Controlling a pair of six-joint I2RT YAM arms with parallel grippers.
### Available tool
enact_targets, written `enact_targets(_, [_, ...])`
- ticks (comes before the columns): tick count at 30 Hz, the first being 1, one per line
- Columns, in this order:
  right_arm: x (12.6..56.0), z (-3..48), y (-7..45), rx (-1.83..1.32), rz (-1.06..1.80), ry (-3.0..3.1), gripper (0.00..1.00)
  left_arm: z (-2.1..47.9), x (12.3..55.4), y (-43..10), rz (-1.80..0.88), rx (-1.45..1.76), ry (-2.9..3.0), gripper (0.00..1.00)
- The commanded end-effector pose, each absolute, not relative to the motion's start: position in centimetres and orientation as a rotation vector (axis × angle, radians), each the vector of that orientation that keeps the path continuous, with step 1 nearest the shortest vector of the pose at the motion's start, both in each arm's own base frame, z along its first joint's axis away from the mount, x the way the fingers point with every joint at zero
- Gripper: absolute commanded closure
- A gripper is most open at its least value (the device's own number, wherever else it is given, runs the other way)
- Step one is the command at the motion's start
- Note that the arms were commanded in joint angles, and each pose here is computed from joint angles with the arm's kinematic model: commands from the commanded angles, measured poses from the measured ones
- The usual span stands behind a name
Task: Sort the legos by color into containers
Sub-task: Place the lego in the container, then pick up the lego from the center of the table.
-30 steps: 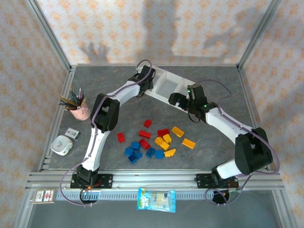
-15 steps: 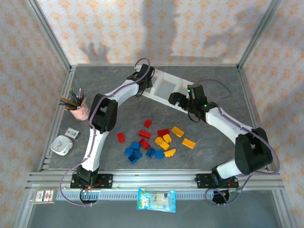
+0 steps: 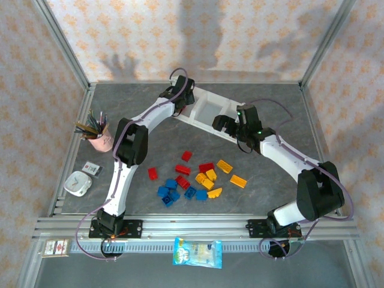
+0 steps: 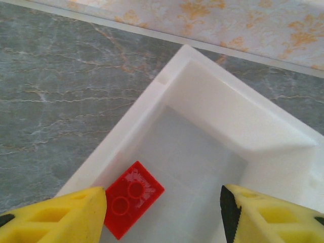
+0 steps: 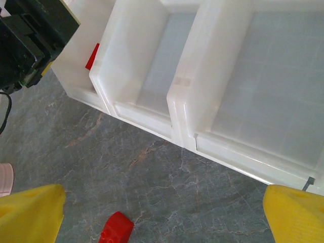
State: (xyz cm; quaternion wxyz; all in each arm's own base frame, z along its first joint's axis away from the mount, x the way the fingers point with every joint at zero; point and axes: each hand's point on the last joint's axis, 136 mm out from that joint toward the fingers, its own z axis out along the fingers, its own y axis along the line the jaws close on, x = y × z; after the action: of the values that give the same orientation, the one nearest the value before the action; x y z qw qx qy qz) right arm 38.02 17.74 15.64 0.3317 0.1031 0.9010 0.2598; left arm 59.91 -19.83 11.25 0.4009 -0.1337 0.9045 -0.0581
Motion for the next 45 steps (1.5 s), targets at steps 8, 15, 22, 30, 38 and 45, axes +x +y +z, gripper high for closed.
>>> enact_targets(8, [36.4,17.0,20.1,0.108,0.677,2.382,0.00,15.0,50.6,-21.5,-0.298,-0.152,2.354,0.35])
enact_targets(15, [32.4,14.6,21.4,-0.016,0.684,2.500,0.00,11.4,40.2,-21.0,-0.171,0.049,2.526,0.28])
enact_targets(22, [29.8,12.2,19.8,-0.007,0.649,2.564,0.00,6.8,35.2,-22.1,-0.119,0.190,2.648,0.28])
enact_targets(30, [29.1,11.2,18.7,0.048,0.646,2.574,0.00,3.2,34.4,-23.2,-0.151,0.268,2.722,0.33])
enact_targets(38, [29.4,10.6,18.2,0.062,0.608,2.585,0.00,1.6,34.1,-23.7,-0.157,0.302,2.749,0.42])
enact_targets(45, [29.6,10.5,18.1,0.062,0.605,2.583,0.00,0.9,33.6,-23.5,-0.143,0.303,2.766,0.48])
